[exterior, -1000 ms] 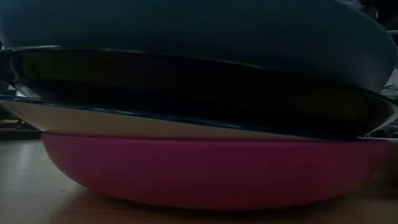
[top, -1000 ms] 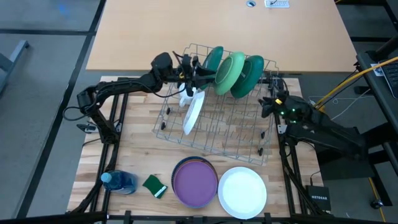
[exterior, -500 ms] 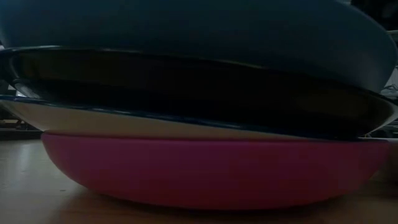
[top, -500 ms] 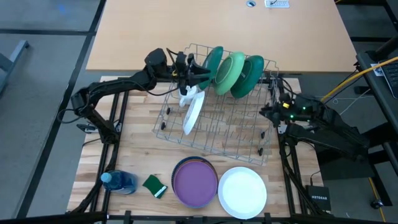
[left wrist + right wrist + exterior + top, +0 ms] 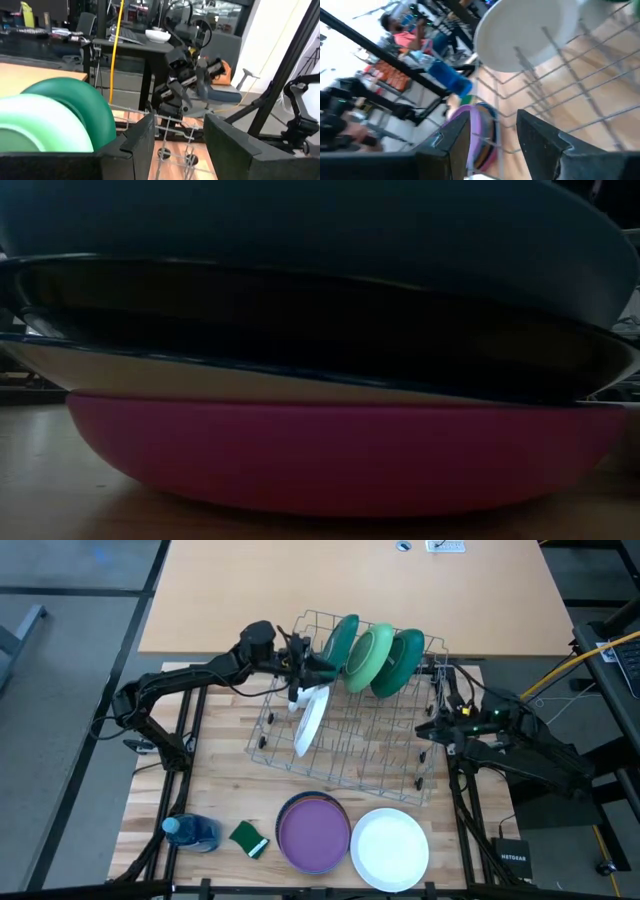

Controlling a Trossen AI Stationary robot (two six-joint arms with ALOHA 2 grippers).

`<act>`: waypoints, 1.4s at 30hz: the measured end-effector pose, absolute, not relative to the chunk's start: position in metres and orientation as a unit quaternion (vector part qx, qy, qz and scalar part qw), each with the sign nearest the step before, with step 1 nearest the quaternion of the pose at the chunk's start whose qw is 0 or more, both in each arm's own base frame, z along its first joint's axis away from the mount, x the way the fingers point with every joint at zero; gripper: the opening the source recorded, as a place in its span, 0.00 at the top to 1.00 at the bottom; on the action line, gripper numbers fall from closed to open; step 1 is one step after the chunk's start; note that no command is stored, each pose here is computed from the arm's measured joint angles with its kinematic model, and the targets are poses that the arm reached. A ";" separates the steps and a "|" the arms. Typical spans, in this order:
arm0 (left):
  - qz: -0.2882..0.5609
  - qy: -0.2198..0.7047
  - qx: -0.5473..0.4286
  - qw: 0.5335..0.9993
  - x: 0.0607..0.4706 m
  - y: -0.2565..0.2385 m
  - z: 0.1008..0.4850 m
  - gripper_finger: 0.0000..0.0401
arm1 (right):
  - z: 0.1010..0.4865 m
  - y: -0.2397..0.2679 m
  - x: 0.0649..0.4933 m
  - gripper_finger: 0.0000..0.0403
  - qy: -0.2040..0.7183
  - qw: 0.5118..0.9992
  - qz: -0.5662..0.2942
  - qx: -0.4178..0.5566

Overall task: Sort dishes
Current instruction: Put the white plate in the dish rack

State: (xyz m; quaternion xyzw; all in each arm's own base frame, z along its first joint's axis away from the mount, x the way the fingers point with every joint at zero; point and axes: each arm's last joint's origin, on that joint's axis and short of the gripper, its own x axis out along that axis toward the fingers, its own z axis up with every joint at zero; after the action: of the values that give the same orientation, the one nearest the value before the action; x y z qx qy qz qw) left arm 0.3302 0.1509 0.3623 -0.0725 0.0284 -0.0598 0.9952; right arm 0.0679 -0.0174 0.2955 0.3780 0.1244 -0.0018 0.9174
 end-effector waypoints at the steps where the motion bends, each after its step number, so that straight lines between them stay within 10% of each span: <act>1: -0.061 0.032 -0.069 0.995 0.331 0.150 0.361 0.60 | 0.297 -0.017 0.068 0.59 0.121 0.916 0.001 0.382; 17: -0.078 0.033 -0.043 0.996 0.335 0.139 0.361 0.60 | 0.318 -0.029 0.087 0.59 0.095 0.930 -0.030 0.355; 25: -0.078 0.035 -0.058 0.995 0.335 0.139 0.361 0.60 | 0.324 -0.040 0.137 0.59 0.095 0.938 0.084 0.323; 42: -0.094 0.050 -0.055 0.993 0.339 0.128 0.358 0.60 | 0.309 0.054 0.146 0.59 0.195 0.908 0.111 0.353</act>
State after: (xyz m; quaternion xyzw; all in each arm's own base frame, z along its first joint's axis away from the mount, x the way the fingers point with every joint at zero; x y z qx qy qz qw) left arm 0.3395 0.1277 0.3579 -0.0549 0.0498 -0.0937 0.9928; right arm 0.1458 0.0541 0.3089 0.3528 0.1955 0.1109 0.9083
